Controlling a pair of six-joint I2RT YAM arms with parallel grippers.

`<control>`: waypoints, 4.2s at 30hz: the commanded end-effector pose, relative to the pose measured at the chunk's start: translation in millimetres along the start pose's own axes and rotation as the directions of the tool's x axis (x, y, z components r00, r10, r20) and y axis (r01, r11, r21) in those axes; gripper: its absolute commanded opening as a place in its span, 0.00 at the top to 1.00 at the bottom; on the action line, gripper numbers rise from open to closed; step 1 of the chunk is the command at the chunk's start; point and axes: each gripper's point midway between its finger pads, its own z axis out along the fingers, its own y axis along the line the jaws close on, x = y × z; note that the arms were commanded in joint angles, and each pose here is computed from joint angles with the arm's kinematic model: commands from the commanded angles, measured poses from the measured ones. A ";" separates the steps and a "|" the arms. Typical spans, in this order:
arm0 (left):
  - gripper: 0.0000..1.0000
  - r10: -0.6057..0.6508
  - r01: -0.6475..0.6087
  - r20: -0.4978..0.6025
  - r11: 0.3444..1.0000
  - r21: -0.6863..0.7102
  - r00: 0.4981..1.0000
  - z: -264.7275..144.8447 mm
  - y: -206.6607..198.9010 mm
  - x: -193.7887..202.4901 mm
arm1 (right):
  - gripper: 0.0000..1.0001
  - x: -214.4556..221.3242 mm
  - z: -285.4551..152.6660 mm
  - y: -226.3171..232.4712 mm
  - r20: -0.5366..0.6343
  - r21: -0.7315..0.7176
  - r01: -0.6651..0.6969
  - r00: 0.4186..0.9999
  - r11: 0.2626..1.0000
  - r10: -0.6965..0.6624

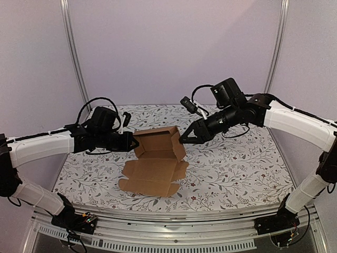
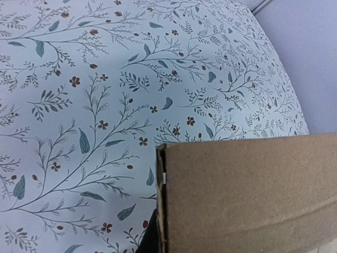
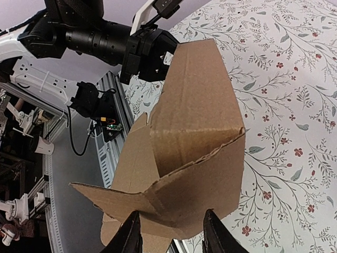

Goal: Fold the paper box

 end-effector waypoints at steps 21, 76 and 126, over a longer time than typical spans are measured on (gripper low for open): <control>1.00 -0.022 0.035 0.068 0.982 -0.186 0.997 -8.2 -7.2 -7.9 | 0.58 -11.3 30.5 -48.6 0.046 0.470 -0.015 0.999 0.883 -0.007; 1.00 -0.069 0.052 -0.071 0.975 -0.217 0.995 8.7 -52.3 -2.6 | 0.74 -14.3 76.0 -94.6 0.248 0.700 -0.178 0.969 0.692 -0.002; 1.00 -0.105 0.094 -0.054 0.979 -0.179 0.993 -13.9 -61.6 -3.6 | 1.00 -0.6 95.5 -101.0 0.242 0.676 -0.212 0.968 0.705 0.059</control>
